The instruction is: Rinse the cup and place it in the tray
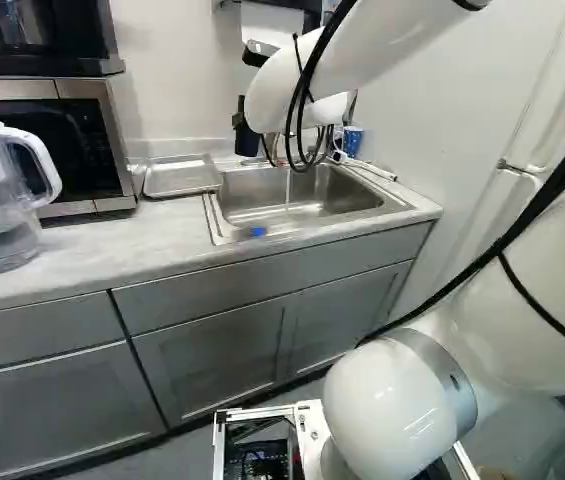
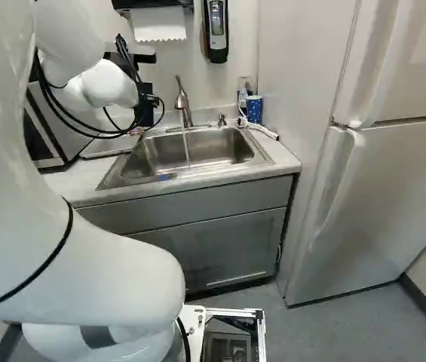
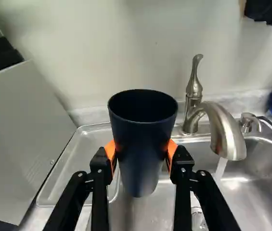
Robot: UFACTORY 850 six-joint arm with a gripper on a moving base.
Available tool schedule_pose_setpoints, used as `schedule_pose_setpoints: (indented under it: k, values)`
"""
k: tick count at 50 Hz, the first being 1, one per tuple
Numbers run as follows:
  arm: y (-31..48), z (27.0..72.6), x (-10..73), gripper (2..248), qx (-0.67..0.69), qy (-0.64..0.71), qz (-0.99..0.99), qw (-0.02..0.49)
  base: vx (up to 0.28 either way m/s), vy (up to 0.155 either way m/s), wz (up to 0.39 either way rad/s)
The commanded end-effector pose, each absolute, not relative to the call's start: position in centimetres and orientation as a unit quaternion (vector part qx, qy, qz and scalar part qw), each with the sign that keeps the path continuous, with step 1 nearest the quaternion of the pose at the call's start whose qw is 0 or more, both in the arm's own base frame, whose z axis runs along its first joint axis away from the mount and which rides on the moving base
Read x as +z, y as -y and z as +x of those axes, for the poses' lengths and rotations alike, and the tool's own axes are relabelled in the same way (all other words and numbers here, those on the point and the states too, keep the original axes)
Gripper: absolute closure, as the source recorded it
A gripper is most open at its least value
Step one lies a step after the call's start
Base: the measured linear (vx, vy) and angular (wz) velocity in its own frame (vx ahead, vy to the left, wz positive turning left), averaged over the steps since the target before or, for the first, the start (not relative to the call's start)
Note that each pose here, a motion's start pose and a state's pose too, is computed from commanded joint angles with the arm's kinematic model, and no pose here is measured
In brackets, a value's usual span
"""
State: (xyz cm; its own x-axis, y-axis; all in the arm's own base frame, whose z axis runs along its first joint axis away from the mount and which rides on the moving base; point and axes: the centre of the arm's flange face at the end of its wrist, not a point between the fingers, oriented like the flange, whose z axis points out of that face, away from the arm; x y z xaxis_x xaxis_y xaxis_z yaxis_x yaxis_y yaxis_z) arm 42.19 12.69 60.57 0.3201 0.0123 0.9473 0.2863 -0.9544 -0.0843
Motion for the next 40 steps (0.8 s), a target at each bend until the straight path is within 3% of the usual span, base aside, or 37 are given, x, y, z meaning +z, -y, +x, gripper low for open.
schedule_pose_setpoints:
  k: [16,40]
  values:
    - [-12.69,42.19,60.57,129,-0.584,0.160,-0.793,0.070,0.000,0.000,0.000]
    - [-12.92,42.23,60.58,129,-0.583,0.162,-0.793,0.072,0.000,0.000,0.000]
